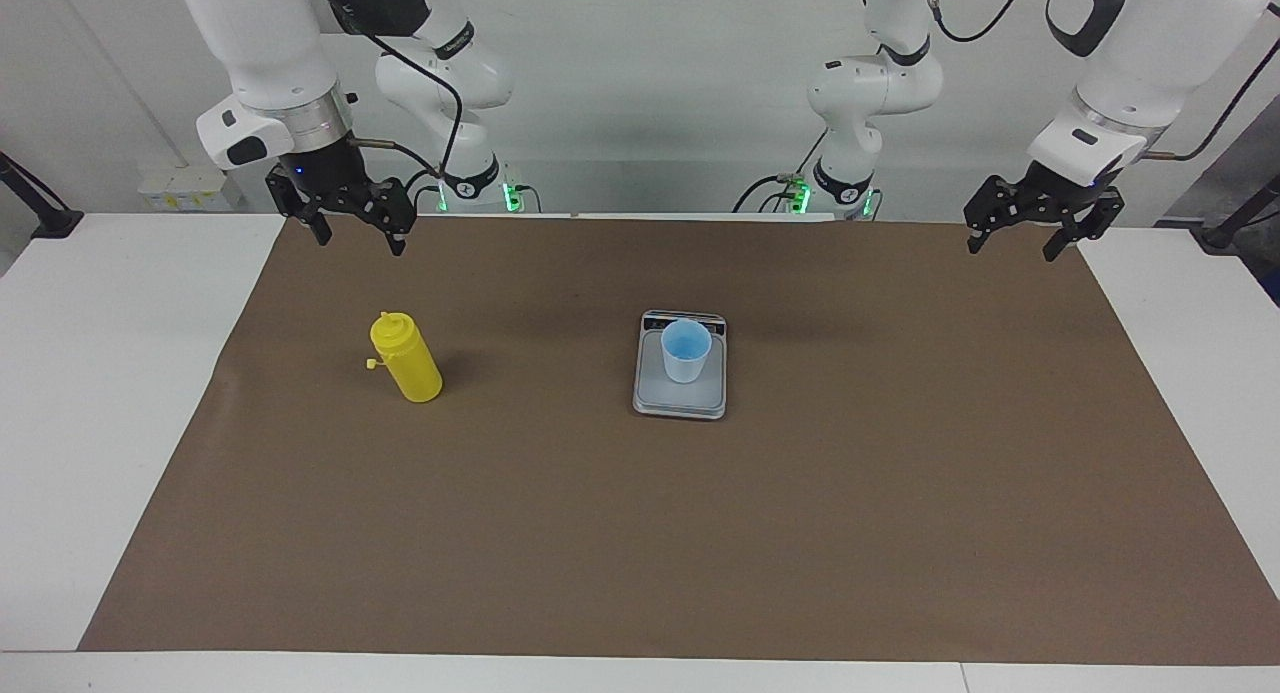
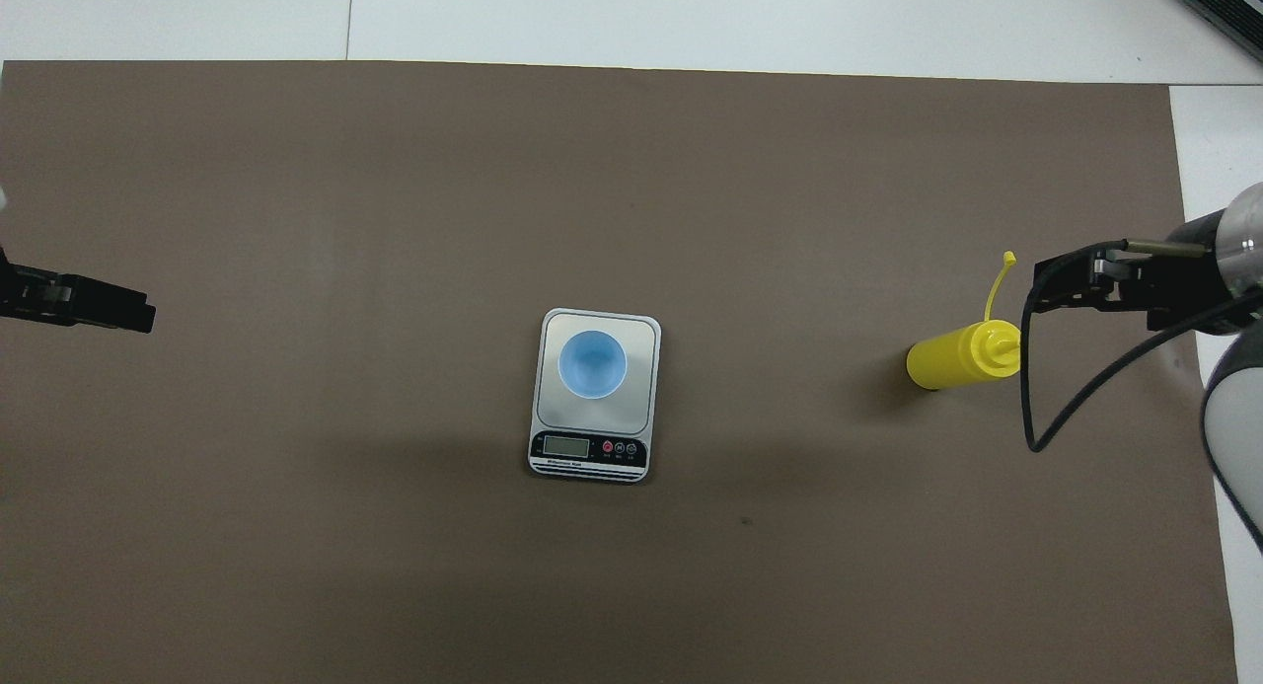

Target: Pour seasoning into cup on scale with both arms

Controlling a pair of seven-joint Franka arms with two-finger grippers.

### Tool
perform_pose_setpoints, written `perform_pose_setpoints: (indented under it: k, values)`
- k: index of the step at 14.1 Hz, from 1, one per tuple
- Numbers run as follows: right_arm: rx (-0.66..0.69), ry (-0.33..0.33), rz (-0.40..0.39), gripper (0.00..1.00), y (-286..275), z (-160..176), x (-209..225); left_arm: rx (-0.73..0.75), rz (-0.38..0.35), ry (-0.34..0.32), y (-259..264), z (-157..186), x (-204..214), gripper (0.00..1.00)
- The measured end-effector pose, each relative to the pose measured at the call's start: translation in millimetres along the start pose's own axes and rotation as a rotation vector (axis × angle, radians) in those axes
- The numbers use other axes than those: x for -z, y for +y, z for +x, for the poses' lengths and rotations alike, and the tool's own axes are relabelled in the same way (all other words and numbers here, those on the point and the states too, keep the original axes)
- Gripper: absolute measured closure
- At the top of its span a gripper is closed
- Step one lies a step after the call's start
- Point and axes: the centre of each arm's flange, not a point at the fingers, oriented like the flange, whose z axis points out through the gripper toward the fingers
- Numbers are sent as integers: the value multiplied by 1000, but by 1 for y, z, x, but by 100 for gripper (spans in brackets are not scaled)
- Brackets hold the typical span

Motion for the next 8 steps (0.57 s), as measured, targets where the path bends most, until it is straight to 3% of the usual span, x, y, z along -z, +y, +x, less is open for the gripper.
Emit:
perform_pose_setpoints:
  k: [8]
  values:
    - [87, -22, 72, 0, -2, -4, -2, 0, 0, 0, 0, 0, 0, 0]
